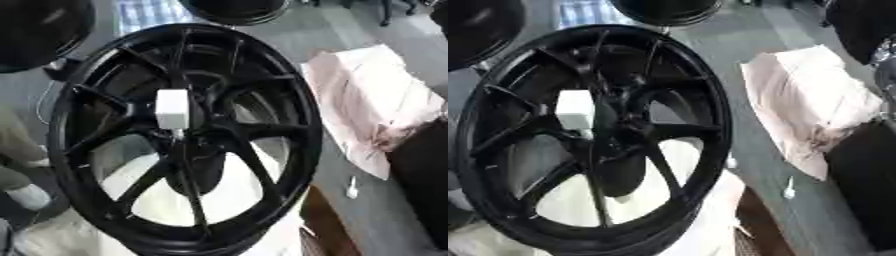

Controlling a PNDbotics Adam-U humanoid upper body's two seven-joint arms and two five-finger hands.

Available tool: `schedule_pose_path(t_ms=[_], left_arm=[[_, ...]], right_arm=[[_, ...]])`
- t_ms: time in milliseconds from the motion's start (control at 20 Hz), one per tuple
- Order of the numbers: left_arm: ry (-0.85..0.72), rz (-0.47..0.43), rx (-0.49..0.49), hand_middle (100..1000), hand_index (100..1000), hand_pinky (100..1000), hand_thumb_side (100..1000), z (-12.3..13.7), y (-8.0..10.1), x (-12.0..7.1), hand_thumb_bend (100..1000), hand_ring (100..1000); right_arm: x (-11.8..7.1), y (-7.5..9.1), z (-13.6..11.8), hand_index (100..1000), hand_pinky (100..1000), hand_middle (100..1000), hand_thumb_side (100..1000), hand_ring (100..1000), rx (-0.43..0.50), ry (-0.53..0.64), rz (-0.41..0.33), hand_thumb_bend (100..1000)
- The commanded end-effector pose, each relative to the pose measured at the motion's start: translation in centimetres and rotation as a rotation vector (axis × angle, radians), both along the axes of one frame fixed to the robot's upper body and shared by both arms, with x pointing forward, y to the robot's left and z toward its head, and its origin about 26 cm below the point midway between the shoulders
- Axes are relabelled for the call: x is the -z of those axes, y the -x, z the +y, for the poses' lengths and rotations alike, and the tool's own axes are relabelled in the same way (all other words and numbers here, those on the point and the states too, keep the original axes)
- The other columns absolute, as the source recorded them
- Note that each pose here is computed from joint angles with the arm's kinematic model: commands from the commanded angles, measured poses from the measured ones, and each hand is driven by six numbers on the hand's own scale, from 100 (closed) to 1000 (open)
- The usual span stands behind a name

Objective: Pull the pin out of the wheel hub.

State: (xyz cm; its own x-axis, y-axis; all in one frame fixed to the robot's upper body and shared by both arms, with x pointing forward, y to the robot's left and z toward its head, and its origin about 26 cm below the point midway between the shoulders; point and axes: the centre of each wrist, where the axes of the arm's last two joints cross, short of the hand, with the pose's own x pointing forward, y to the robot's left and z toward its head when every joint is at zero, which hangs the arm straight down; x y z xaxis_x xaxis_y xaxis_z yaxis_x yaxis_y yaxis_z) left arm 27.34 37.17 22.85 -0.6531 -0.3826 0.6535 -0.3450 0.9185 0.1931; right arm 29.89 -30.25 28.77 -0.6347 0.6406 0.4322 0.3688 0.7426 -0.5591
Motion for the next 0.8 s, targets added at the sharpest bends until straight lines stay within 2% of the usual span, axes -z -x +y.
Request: schedule_pose_path(t_ms=[50,350,500,650,800], left_arm=[[-0.031,-0.031,0.008,539,761,691,580,-0.2,0.2,-1.1,607,575],[-0.036,-0.032,0.013,539,761,691,581,-0.2,0.2,-1.2,607,578],[-0.078,-0.032,0.021,541,765,693,587,-0.5,0.0,-1.8,610,579],[-0.237,-0.009,0.030,539,772,692,592,-1.4,-0.7,-3.8,592,576],[-0.453,0.103,0.071,566,794,709,619,-2.4,-1.8,-5.8,603,589]], right_arm=[[-0.9,0.4,0.0,731,766,685,359,746,-0.002,0.011,-0.032,106],[-0.9,0.4,0.0,731,765,685,360,746,-0.001,0.007,-0.031,101],[-0.8,0.4,-0.1,731,764,685,361,746,0.002,0.001,-0.030,100],[-0.7,0.4,0.0,731,764,685,361,746,0.002,-0.003,-0.028,100],[-0.4,0.4,-0.1,731,762,685,365,745,0.010,-0.012,-0.021,100]])
